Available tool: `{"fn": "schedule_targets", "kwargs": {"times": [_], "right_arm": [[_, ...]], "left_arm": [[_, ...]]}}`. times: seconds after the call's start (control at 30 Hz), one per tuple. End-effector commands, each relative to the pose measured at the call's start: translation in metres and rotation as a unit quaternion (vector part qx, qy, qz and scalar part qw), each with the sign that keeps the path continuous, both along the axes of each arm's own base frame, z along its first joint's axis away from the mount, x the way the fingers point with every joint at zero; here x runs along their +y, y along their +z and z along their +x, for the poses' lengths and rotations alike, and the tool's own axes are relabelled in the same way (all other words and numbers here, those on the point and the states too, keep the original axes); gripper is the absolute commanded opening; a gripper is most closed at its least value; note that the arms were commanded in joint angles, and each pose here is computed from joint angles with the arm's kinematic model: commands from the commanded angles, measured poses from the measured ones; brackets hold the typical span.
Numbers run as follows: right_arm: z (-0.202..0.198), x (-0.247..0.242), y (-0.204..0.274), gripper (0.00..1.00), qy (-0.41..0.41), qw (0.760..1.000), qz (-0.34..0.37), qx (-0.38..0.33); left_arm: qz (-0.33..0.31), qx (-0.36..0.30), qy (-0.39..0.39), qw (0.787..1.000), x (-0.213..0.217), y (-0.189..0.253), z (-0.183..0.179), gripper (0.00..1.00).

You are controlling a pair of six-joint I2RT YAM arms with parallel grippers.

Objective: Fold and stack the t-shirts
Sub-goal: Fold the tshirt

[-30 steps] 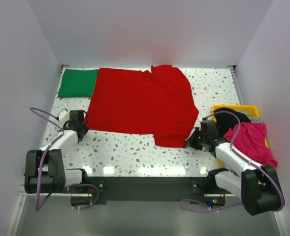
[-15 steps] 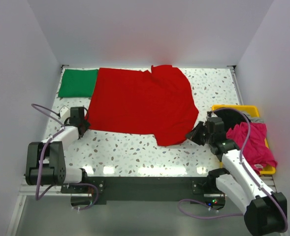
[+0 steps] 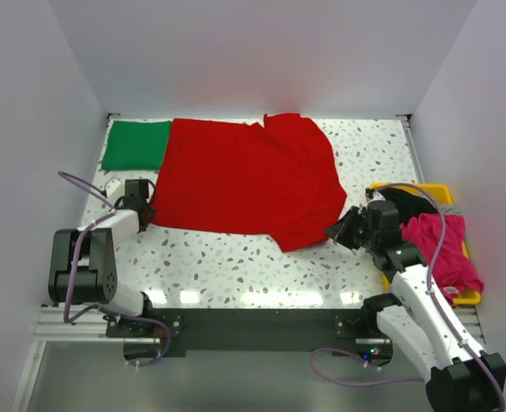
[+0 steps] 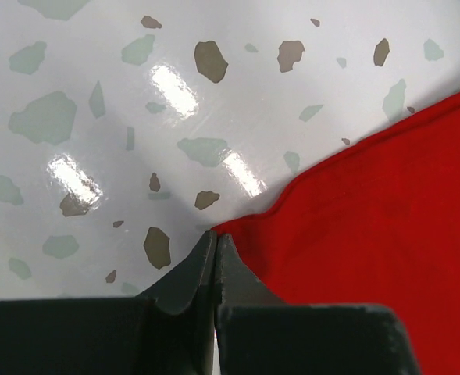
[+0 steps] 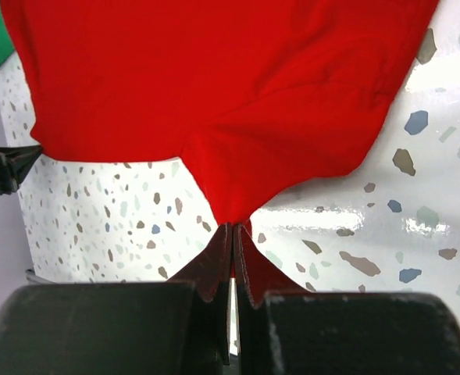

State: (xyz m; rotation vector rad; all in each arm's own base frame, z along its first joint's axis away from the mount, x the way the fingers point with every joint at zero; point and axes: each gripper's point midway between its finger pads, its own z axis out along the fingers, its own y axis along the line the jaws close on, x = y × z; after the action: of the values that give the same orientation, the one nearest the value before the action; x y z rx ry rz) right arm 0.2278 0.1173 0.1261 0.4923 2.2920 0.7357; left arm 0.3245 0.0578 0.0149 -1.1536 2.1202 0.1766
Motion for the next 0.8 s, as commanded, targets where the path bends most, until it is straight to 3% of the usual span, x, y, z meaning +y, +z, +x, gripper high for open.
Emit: {"fn": "schedule_targets", "kwargs": {"times": [0.0,0.77], "right_arm": [[-0.002,0.005,0.023,0.0,0.014,1.0,0.011,-0.02],[-0.067,-0.013,0.05,0.0,-0.001,0.999,0.017,-0.04]], "left_arm": [[0.005,0.006,0.004,1.0,0.004,-0.001,0.001,0.0],[0.019,-0.036,0.045,0.998,0.01,0.043,-0.087,0.0]]}}
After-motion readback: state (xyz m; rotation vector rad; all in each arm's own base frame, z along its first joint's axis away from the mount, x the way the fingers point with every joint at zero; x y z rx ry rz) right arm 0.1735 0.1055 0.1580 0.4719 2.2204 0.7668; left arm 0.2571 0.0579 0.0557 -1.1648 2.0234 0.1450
